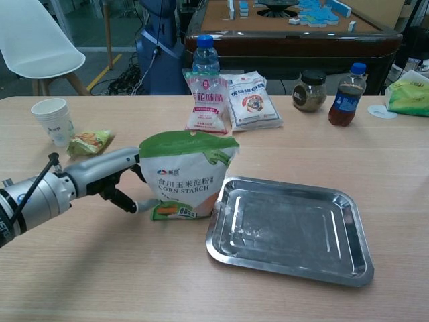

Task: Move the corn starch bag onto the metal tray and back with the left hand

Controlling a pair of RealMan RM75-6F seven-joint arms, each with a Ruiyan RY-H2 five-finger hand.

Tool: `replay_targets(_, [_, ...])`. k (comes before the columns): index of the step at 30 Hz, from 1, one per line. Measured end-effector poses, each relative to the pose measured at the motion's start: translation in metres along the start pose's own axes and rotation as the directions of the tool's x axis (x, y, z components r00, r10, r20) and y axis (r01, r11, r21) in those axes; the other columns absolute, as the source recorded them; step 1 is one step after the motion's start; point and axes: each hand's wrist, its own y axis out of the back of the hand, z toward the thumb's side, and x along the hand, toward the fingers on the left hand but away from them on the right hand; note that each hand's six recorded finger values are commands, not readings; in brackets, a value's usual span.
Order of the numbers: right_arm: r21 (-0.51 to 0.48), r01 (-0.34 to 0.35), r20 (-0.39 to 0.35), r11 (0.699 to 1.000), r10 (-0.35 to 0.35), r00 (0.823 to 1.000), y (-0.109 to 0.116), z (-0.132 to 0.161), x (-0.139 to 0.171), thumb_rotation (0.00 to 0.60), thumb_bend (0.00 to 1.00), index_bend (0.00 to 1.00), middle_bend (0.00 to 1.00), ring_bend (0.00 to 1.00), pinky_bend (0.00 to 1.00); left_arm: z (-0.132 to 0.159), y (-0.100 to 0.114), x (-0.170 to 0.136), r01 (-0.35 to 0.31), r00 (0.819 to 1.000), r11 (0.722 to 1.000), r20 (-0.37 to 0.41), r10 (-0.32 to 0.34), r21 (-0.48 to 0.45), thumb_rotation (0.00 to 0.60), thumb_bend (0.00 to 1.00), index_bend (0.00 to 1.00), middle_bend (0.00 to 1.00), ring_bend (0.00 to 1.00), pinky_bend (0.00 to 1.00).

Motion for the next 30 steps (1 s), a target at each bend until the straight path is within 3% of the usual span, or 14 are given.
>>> replay_targets(11, [0.0,0.001,-0.011,1.0,-0.001,1.0,0.001,0.003,-0.002,0.6,0.11,0.28,0.36,0.14,0.14,-0.02,0.039,-0.026,-0.025,0.998,0.998,-0.06,0.029,0.06,0.6,0.36,0.0,0.0,0.0,0.19])
replay_targets(19, [0.004,-0.018,-0.021,1.0,0.019,1.0,-0.001,0.005,-0.006,0.6,0.11,0.28,0.36,0.14,0.14,-0.05,0.088,-0.06,-0.12,0.978,0.977,-0.147,0.146,0.174,0.6,0.36,0.0,0.0,0.0,0.18])
replay_targets(23, [0.011,-0.048,-0.027,0.999,0.048,0.998,-0.004,0.006,-0.009,0.6,0.11,0.28,0.36,0.14,0.14,-0.064,0.112,-0.085,-0.216,0.947,0.953,-0.192,0.257,0.211,0.6,0.36,0.0,0.0,0.0,0.19])
replay_targets(30, [0.006,-0.083,-0.06,0.997,0.083,0.995,-0.009,0.011,-0.015,0.6,0.11,0.28,0.36,0.14,0.14,-0.091,0.14,-0.156,-0.328,0.856,0.891,-0.301,0.421,0.313,0.6,0.36,0.0,0.0,0.0,0.19])
